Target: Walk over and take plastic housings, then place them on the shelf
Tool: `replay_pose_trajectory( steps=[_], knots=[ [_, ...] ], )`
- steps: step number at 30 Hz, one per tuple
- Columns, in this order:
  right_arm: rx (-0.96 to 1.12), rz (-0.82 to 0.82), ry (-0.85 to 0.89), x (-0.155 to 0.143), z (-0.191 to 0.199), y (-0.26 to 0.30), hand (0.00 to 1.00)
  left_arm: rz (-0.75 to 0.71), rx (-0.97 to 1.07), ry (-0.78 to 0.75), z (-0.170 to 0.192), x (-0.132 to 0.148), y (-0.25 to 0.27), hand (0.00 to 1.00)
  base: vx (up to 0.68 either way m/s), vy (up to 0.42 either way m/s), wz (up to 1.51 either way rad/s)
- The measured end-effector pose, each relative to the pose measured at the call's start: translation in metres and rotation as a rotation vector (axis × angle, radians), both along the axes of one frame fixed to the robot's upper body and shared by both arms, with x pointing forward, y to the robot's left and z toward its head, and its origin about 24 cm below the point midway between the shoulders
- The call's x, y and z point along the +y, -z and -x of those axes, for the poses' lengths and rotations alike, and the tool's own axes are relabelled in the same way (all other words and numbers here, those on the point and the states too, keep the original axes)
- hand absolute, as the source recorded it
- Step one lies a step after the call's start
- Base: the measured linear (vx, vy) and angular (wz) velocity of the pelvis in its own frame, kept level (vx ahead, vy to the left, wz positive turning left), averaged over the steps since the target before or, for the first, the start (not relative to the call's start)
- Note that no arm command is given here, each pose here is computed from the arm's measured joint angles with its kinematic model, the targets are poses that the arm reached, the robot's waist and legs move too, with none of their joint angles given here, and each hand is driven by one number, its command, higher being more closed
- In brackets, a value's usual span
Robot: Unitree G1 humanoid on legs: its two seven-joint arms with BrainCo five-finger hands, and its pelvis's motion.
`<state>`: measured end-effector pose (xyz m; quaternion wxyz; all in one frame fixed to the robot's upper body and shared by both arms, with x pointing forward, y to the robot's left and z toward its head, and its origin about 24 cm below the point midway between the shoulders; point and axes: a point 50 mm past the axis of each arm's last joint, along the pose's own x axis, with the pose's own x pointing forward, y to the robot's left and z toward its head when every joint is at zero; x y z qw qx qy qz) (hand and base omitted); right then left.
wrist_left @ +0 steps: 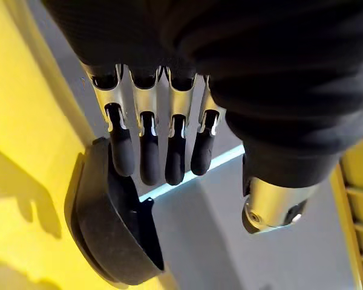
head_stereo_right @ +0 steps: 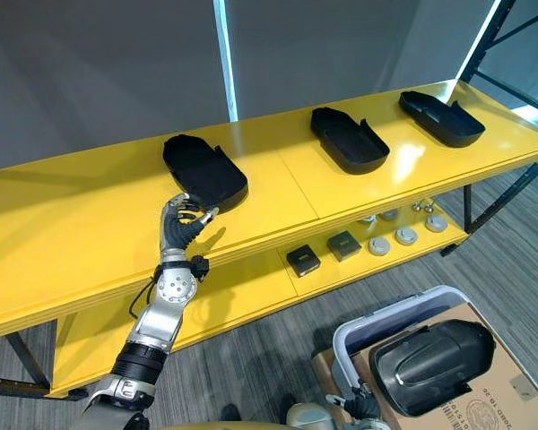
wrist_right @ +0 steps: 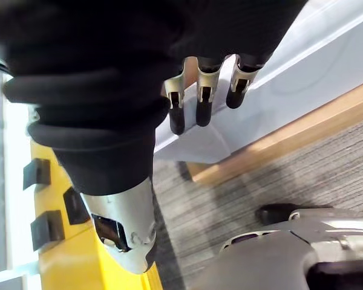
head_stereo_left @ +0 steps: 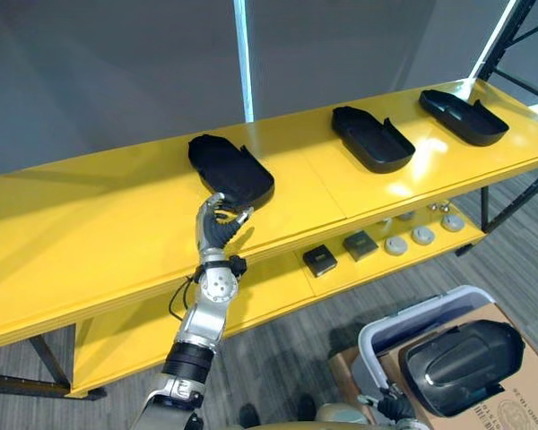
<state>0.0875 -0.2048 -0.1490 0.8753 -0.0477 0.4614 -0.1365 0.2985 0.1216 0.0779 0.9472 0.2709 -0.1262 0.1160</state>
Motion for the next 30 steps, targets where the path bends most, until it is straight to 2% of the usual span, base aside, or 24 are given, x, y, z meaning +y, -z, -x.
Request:
replay_pose_trajectory(
  steps=[5, 13, 20, 30],
  knots=[
    [0.003, -0.002, -0.005, 0.0, 0.001, 0.0, 0.0, -0.049, 0.015, 0.022, 0.001, -0.006, 0.005, 1.0, 0.0, -0.032, -0.09],
    [0.002, -0.013, -0.023, 0.002, -0.001, 0.0, 0.0, -0.085, 0.137, 0.005, -0.005, -0.001, 0.027, 1.0, 0.01, -0.025, -0.07],
    [0.004, -0.007, -0.029, 0.001, -0.001, 0.0, 0.0, -0.11, 0.16, -0.013, -0.018, 0.004, 0.025, 1.0, 0.01, -0.005, -0.09],
    [0.002, -0.004, -0.03, 0.001, -0.001, 0.0, 0.0, -0.077, 0.192, -0.091, -0.029, 0.019, 0.024, 1.0, 0.0, -0.005, -0.03]
  ],
)
